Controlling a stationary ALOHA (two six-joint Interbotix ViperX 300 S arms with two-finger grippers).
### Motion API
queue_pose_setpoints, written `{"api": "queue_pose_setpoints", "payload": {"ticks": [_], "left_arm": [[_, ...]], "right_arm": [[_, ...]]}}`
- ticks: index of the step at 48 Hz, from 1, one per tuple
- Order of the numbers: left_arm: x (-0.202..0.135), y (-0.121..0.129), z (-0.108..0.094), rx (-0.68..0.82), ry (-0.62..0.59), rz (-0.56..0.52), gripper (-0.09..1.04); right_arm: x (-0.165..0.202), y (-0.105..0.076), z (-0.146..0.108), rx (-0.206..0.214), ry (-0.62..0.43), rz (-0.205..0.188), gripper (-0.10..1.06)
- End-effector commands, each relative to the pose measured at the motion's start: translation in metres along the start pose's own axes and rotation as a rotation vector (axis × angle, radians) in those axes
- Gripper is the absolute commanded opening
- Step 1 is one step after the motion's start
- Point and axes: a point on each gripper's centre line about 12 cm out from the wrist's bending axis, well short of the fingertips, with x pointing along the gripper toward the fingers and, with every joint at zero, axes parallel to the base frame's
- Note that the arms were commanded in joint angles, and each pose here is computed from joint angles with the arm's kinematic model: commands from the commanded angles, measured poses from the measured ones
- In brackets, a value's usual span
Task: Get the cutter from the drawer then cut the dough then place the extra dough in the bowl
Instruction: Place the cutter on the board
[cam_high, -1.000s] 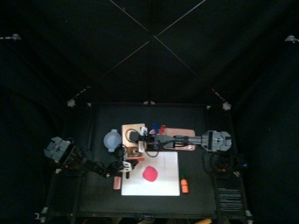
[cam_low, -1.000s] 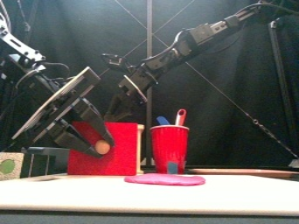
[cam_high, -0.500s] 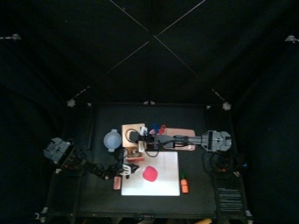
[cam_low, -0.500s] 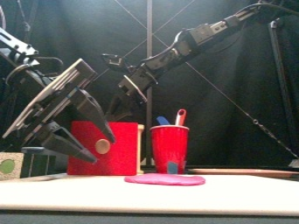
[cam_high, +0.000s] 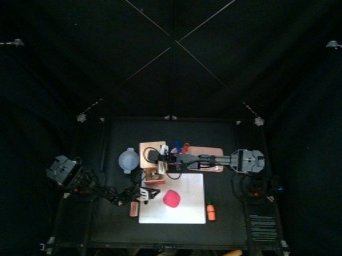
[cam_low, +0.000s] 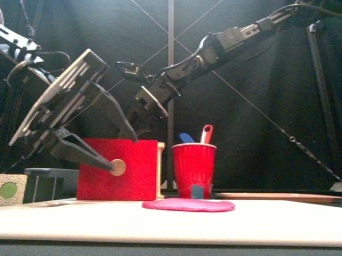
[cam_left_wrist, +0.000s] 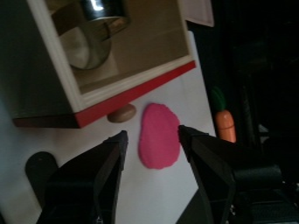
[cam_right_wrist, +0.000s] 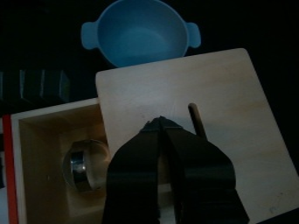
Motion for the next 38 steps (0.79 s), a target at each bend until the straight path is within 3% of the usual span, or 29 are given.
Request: {"api": "queue_pose_setpoints", "payload": {"ticks": [1, 12, 21, 30, 38], "left_arm": [[-0.012, -0.014, 0.001, 0.011, 0.016, -0.071, 0.85], [-0.037, -0.015, 0.001, 0.082, 0.032, -0.165, 0.84], [-0.057, -0.029, 0.019, 0.151, -0.123, -0.348, 0.83], [-0.080, -0.041, 0.036, 0.336, -0.264, -0.579, 0.83], [-0.087, -0.039, 0.037, 0.602, -0.314, -0.671, 0.83]], "right_arm": [[-0.002, -0.001, 0.001, 0.007, 0.000, -0.001, 0.03], [-0.002, 0.000, 0.002, 0.011, -0.001, 0.000, 0.03], [-0.009, 0.003, 0.015, 0.006, -0.035, 0.002, 0.03], [-0.020, 0.010, 0.032, -0.007, -0.064, 0.010, 0.03], [-0.031, 0.017, 0.044, -0.016, -0.074, 0.018, 0.03]]}}
